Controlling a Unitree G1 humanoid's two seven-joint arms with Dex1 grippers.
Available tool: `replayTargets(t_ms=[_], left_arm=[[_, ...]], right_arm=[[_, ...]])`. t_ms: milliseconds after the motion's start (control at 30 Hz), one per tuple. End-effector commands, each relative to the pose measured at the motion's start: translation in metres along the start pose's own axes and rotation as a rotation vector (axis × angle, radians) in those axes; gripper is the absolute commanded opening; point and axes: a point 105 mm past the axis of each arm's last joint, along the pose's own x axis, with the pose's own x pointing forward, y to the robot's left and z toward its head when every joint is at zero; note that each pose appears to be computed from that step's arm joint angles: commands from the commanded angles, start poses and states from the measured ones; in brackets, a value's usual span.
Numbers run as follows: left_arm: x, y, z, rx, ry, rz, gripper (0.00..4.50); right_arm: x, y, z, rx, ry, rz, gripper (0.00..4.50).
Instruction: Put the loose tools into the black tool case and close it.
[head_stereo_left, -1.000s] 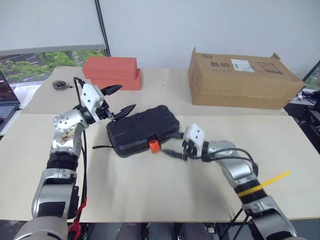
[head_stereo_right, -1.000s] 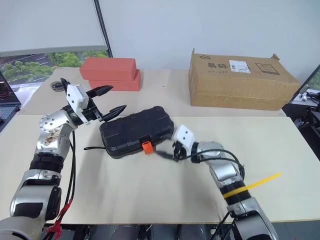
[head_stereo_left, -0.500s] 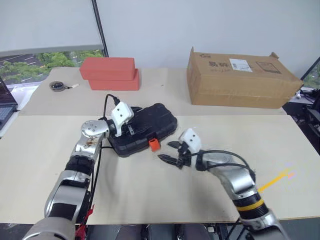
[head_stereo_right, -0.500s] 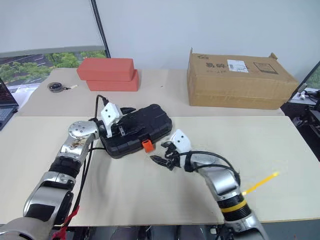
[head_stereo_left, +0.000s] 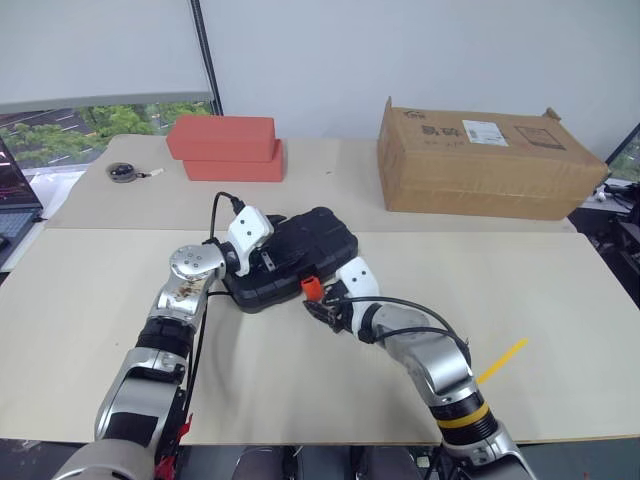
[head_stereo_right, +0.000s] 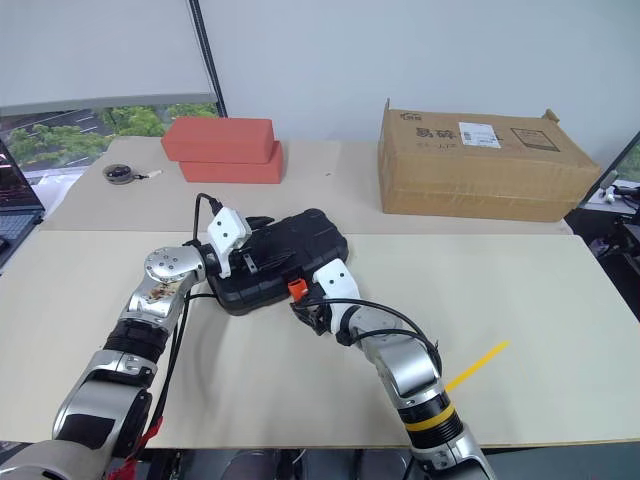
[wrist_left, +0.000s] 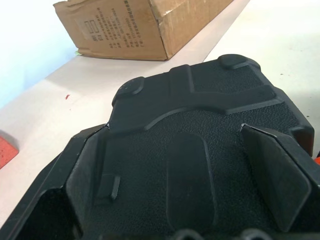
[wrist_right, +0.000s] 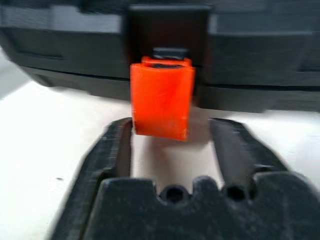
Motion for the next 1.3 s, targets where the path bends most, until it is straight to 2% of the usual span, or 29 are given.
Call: replayTargets(t_ms=[33,200,633,967,1167,1300], left_arm=[[-0.002,-0.007,-0.023,-0.042,0.078,-0.006,4.50],[-0.001,-0.008,-0.025,-0.042,0.082,-0.011,4.50],[0.003,-0.015,-0.025,-0.043,0.079,-0.035,4.50],[0.002,-0.015,-0.026,-0.048,0.078,-0.032,4.50],[0.000,-0.015,-0.027,-0.059,0.079,-0.020,4.50],[0.001,-0.016,-0.029,-0.065,0.080,-0.018,4.50]], right_arm=[[-0.005,-0.002,0.026,-0.043,-0.107,-0.039,1.28],[-0.007,-0.002,0.043,-0.057,-0.177,-0.058,1.23],[0.007,-0.007,0.051,-0.054,-0.190,-0.071,1.23],[0.009,-0.005,0.046,-0.052,-0.152,-0.050,1.23],[-0.008,-0.002,0.030,-0.054,-0.075,0.003,1.23],[-0.012,-0.001,0.029,-0.056,-0.062,0.001,1.23]])
